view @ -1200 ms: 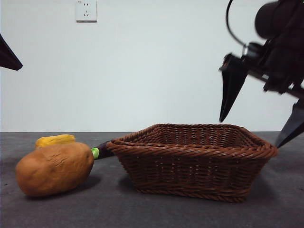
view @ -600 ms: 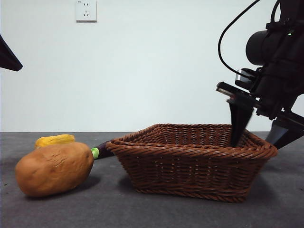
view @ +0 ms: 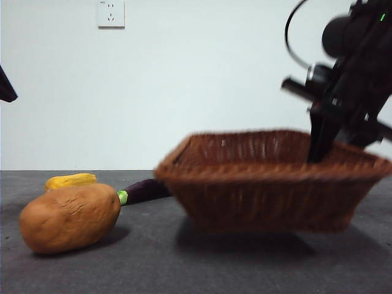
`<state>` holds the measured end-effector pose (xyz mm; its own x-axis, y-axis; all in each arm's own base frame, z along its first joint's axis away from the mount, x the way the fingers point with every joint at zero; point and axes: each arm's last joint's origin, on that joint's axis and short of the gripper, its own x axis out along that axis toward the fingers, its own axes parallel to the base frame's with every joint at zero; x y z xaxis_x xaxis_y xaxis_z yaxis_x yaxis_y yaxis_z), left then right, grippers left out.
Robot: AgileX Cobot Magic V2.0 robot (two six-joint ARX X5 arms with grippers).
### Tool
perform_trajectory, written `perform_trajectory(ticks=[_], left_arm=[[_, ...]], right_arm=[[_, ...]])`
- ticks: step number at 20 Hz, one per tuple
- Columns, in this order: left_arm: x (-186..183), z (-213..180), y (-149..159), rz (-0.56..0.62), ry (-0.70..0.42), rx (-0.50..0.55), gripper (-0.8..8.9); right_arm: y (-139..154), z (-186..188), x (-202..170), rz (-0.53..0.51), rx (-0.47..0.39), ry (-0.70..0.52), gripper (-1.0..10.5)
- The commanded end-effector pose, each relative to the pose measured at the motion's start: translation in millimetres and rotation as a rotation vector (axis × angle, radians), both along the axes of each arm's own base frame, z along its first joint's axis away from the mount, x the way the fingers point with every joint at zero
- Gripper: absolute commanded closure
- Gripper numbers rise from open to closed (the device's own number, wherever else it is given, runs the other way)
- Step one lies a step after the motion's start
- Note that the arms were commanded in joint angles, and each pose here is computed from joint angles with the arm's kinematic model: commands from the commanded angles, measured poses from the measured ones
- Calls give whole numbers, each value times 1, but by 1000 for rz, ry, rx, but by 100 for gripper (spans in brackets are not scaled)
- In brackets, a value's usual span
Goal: Help me put the vegetables on the table into the basket
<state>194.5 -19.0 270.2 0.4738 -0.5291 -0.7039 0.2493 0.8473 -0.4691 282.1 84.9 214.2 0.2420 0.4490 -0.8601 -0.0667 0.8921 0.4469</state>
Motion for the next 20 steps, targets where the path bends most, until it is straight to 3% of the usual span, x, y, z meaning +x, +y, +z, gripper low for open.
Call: perform_trajectory(ticks=[1, 4, 5, 9, 11, 14, 20], left_arm=[[20, 15, 2, 17, 25, 126, 818], [62, 32, 5, 39, 93, 261, 807], [79, 34, 5, 42, 117, 275, 758], [146, 30, -4, -8, 168, 297, 295], [176, 22, -11, -25, 161, 370, 168], [212, 0, -23, -66, 168, 490, 152], [242, -65, -31, -112, 266, 538, 156]], right_arm=[[-6, 17, -13, 25, 5, -29, 957], [-15, 37, -33, 56, -19, -46, 957], [-18, 43, -38, 57, -21, -51, 957], [-28, 60, -50, 68, -40, -55, 957], [-32, 69, -51, 66, -68, -55, 957], [-35, 81, -49, 47, -77, -77, 957], [-35, 86, -48, 43, -76, -83, 957]])
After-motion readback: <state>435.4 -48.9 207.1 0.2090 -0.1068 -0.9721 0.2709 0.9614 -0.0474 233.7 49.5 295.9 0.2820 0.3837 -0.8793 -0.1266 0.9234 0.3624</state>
